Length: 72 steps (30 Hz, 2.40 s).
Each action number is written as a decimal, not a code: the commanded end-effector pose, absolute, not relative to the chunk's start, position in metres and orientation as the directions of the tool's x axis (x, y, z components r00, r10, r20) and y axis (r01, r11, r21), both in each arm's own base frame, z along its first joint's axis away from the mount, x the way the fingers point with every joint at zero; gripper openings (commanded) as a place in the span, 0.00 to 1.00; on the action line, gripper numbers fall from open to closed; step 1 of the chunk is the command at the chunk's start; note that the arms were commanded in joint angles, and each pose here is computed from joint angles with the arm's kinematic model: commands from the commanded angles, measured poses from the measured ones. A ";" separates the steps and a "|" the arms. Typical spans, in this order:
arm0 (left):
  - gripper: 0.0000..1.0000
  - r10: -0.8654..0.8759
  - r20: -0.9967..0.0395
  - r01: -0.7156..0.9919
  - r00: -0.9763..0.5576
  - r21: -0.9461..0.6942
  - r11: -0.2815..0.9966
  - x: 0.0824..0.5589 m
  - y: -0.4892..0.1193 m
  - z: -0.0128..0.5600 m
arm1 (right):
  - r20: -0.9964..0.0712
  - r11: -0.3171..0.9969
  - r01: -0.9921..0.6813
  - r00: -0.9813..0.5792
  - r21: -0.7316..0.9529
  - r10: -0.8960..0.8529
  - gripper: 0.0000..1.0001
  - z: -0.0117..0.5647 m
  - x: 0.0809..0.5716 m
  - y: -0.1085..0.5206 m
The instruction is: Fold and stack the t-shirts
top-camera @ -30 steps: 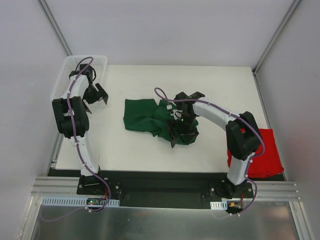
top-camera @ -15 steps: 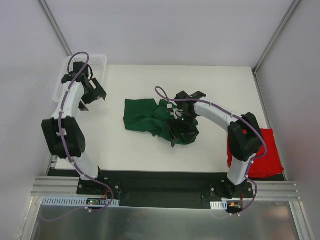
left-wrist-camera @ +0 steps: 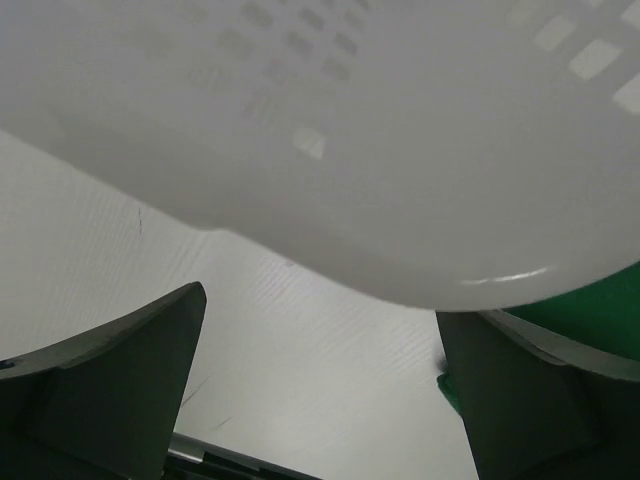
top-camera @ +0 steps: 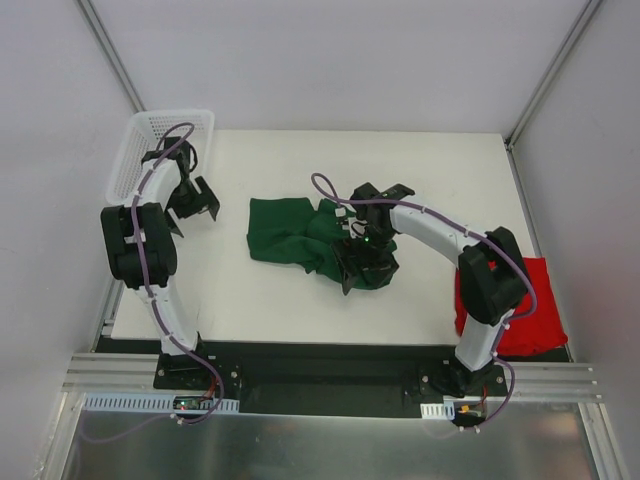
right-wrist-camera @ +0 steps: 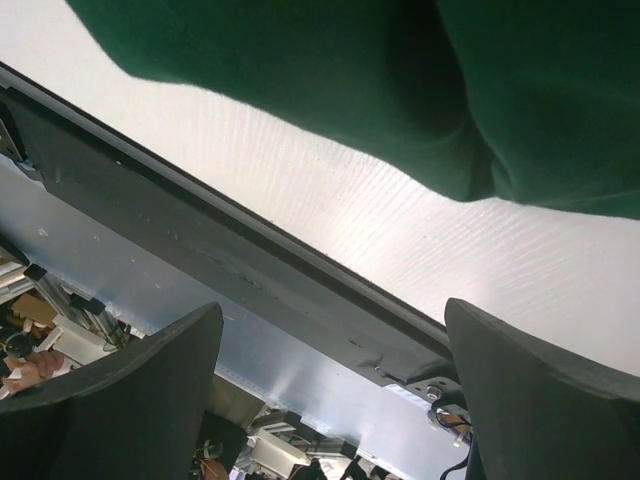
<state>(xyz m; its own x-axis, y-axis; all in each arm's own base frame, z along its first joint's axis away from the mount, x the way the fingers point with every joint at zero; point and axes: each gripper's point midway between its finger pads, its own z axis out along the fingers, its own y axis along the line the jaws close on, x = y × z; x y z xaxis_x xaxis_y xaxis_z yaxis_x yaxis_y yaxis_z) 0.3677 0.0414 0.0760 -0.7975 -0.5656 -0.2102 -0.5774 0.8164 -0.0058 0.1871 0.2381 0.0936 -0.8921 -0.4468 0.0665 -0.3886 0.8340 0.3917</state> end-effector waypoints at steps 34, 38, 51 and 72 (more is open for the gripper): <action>0.99 -0.327 -0.343 -0.117 -0.881 -0.511 0.852 0.283 -0.111 0.168 | -0.370 0.938 -0.338 -0.884 0.079 -0.287 0.96 0.163 0.318 0.193; 0.99 -0.307 -0.314 -0.102 -0.898 -0.531 0.841 0.268 -0.129 0.159 | -0.295 0.943 -0.331 -0.905 0.030 -0.308 0.96 0.133 0.347 0.200; 0.99 -0.369 -0.517 -0.307 -0.772 -0.205 0.929 0.283 -0.045 0.191 | -0.245 0.927 -0.324 -0.930 0.190 -0.275 0.96 0.127 0.317 0.219; 0.99 -0.232 -0.432 -0.313 -0.872 0.126 0.941 0.488 0.078 0.133 | -0.263 0.894 -0.328 -0.931 0.305 -0.252 0.96 0.181 0.239 0.199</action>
<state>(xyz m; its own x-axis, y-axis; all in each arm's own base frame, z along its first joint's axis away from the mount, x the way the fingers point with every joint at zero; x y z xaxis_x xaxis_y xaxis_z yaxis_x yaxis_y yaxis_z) 0.4909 0.0408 0.1249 -0.8792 -0.1905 -0.4367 -0.2589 0.9605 0.1021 0.2559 0.1989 0.1588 -0.9319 -0.2682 -0.2442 -0.3290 0.9085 0.2576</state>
